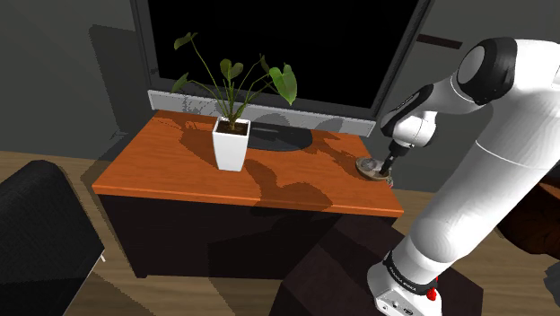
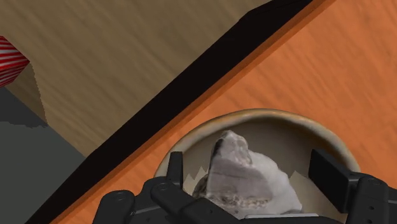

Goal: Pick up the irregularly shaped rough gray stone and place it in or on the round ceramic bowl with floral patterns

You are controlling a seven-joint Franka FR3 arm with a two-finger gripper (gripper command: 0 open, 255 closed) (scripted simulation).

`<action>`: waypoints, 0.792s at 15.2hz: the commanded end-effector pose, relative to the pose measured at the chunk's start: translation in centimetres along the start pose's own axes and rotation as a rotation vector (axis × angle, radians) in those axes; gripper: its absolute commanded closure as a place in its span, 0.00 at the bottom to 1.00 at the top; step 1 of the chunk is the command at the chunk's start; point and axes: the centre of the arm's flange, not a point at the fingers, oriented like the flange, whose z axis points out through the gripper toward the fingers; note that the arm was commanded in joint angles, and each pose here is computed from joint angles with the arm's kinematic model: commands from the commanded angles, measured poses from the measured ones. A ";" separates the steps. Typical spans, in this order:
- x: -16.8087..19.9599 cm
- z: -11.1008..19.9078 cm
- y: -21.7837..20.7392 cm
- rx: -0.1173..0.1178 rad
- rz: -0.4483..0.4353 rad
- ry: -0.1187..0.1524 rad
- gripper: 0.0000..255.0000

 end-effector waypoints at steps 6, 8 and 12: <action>0.0 -5.0 0.0 0.000 0.000 0.000 0.00; 0.0 -5.0 0.0 0.000 0.000 0.000 0.00; 0.0 -5.0 0.0 0.000 0.000 0.000 0.00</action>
